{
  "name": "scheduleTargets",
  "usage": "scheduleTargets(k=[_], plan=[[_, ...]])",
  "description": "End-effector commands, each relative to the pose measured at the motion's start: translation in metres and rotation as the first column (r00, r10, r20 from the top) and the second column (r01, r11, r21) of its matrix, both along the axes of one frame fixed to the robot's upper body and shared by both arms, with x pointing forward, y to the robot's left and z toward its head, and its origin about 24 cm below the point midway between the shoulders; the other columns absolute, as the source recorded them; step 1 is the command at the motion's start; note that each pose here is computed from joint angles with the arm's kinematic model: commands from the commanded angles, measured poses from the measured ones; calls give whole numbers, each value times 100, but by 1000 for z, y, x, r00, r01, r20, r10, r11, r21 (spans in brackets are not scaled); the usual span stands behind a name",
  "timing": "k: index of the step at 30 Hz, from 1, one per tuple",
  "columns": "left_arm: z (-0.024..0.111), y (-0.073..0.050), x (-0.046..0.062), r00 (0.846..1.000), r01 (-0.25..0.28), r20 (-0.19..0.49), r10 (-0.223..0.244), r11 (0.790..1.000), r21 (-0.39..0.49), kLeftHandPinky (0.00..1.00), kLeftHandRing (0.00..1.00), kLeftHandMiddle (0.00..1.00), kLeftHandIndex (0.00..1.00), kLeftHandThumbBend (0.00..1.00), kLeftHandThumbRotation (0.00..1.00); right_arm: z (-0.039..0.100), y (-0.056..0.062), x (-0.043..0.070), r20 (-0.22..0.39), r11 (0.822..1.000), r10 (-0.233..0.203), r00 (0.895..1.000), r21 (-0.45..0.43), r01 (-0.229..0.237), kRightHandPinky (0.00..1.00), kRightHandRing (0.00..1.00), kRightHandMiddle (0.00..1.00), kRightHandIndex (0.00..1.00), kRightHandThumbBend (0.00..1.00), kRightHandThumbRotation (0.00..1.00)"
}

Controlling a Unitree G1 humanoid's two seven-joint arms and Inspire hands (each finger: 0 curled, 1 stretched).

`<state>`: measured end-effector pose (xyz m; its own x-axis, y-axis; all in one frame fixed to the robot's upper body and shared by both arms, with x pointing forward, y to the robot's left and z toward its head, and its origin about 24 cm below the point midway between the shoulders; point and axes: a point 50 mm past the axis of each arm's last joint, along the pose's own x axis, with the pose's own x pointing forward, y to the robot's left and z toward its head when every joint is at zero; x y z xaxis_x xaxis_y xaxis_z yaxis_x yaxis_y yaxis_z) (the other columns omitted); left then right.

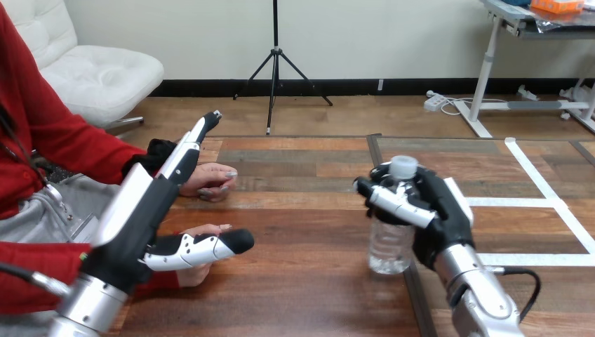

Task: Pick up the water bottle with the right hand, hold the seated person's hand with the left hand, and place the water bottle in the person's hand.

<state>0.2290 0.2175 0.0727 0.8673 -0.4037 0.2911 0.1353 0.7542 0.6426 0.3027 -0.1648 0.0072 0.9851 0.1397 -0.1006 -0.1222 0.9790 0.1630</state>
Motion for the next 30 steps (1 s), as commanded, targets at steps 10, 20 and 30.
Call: scheduleTargets(k=[10, 20, 30], plan=[[60, 40, 30, 993, -10, 113, -30, 942, 335, 100, 100, 100, 100, 100, 64, 121, 37, 24, 449, 989, 140, 883, -13, -150, 31, 35, 43, 40, 79, 0], [58, 49, 32, 997, -1, 68, -28, 920, 392, 99, 100, 100, 100, 100, 54, 133, 44, 25, 469, 986, 150, 870, -8, -166, 31, 36, 43, 40, 81, 0], [51, 58, 37, 999, 22, 23, -34, 907, 420, 94, 100, 100, 100, 100, 50, 145, 51, 23, 502, 983, 164, 849, -14, -181, 30, 35, 42, 40, 82, 0]])
